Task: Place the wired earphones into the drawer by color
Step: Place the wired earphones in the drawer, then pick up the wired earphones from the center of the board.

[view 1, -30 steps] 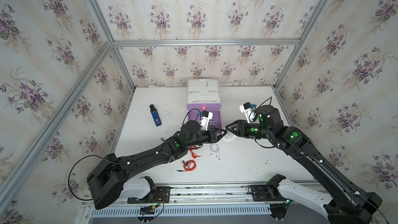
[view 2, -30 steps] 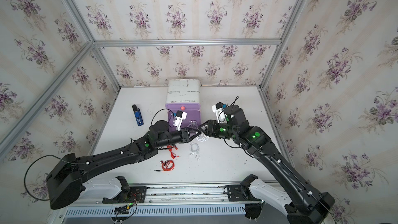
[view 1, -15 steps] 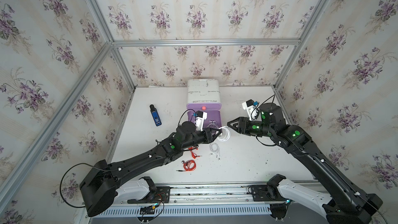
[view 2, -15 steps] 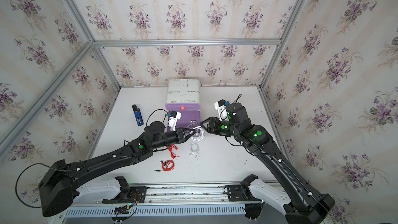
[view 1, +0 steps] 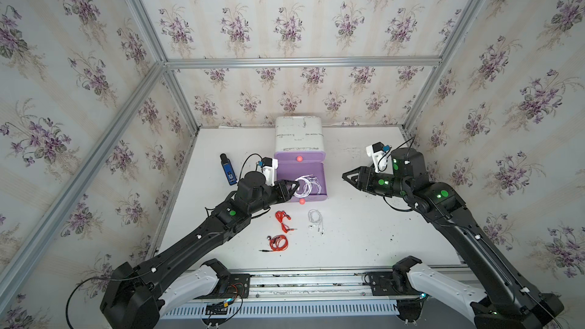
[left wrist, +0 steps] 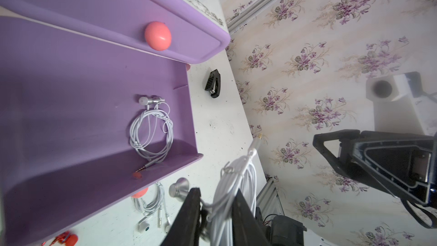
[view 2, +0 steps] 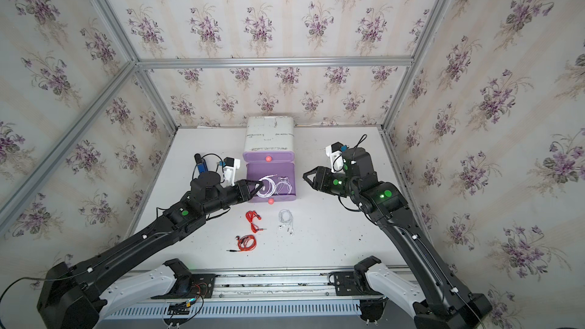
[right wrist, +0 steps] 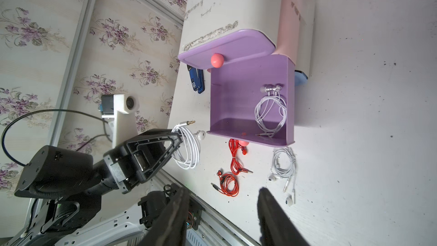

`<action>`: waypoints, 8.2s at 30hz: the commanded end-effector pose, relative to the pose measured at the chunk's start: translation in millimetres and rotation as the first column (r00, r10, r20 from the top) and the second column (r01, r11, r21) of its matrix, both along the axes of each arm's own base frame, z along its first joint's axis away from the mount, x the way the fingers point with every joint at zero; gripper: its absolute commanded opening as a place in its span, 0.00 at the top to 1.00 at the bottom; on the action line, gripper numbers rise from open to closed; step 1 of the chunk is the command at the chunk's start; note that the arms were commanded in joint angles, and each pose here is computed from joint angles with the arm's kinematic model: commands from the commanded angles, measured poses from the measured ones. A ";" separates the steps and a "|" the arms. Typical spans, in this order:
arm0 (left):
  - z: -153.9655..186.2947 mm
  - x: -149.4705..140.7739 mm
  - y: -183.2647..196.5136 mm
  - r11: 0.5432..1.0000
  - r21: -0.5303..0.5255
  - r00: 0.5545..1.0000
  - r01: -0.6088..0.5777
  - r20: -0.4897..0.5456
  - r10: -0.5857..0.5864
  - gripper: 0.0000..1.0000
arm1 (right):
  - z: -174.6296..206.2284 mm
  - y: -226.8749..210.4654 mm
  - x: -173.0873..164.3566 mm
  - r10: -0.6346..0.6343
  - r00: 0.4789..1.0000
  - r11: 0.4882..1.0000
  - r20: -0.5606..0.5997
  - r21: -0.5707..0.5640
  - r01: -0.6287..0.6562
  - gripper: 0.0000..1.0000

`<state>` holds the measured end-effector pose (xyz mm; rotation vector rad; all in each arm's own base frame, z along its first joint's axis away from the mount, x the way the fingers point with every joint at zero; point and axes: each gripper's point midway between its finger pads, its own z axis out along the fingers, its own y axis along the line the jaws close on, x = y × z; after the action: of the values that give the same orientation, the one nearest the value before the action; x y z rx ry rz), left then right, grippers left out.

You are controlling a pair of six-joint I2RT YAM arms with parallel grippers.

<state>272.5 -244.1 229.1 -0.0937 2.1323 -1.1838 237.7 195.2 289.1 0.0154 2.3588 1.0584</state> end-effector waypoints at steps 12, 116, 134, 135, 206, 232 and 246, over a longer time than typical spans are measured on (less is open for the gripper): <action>-36.9 40.0 6.1 0.990 0.141 1.000 -0.005 -0.016 0.007 0.73 | -16.8 0.8 2.4 0.016 1.000 1.000 -0.016 -0.012 -0.016 0.49; -3.8 -67.2 67.4 0.976 0.208 0.991 0.062 0.104 -0.085 0.01 | -283.0 70.9 -35.3 -0.200 0.963 0.787 -0.180 -0.615 0.048 0.82; -2.0 -64.9 67.0 0.976 0.208 0.991 0.056 0.105 -0.080 0.01 | -261.1 65.2 -32.3 -0.203 0.969 0.790 -0.141 -0.608 0.077 0.96; -2.1 -64.8 66.9 0.976 0.210 0.991 0.057 0.105 -0.081 0.01 | -258.5 65.4 -31.6 -0.203 0.970 0.791 -0.135 -0.606 0.082 0.96; 23.4 -78.5 -38.9 0.911 -0.036 0.911 0.411 0.052 -0.409 0.02 | -70.7 120.7 -83.6 0.310 0.950 0.949 0.040 -0.074 -0.307 0.99; 5.7 -75.2 -44.5 0.910 0.018 0.909 0.414 -0.053 -0.412 0.92 | -82.8 118.6 -78.4 0.296 0.955 0.947 0.018 -0.135 -0.291 0.98; 9.2 -73.3 -41.3 0.919 0.028 0.919 0.393 -0.041 -0.392 1.00 | -79.5 122.2 -72.9 0.287 0.958 0.949 0.027 -0.149 -0.280 0.60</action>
<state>198.0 -286.0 232.9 0.3392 2.2908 -1.3843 161.2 315.6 203.6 -0.4054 2.4665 1.0021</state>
